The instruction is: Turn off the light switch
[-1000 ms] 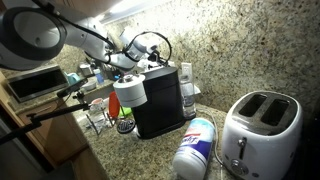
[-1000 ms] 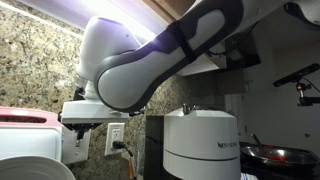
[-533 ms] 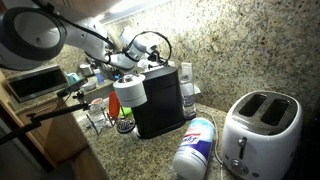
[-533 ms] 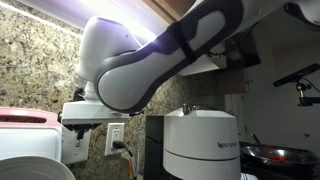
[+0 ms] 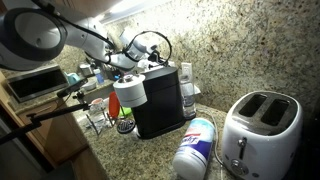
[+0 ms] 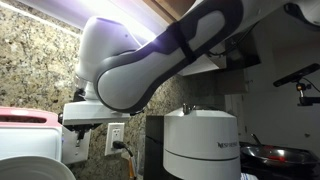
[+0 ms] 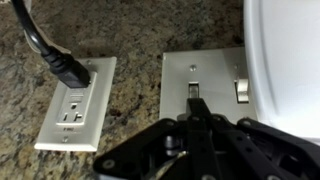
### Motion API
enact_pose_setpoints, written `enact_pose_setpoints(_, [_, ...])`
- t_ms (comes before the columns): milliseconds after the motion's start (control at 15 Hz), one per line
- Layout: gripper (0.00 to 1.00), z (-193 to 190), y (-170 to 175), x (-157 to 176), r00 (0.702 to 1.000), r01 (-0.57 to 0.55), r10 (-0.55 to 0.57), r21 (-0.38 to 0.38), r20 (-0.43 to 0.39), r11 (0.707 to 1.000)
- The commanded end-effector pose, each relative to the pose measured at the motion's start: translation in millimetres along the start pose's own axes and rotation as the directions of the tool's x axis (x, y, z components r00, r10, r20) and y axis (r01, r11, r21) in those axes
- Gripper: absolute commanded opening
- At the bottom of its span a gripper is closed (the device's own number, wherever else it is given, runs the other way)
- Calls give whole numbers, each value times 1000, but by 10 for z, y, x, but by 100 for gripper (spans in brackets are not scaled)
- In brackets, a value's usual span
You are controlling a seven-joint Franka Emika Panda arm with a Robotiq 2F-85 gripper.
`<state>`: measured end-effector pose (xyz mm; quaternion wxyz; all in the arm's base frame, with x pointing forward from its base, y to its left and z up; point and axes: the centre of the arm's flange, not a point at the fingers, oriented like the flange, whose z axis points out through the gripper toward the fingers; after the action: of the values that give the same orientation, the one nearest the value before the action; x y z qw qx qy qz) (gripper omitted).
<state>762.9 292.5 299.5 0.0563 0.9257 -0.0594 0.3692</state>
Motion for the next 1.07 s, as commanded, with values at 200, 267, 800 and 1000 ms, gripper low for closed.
enact_pose_setpoints(200, [0,205,17,95,997,56,-53,-51,60,997])
enact_pose_setpoints(267, [0,205,12,96,997,58,-55,-58,60,997])
enact_pose_setpoints(800, [0,142,-25,88,994,90,-87,-61,60,994])
enact_pose_setpoints(1000, [0,212,-61,27,990,120,-113,-92,79,988])
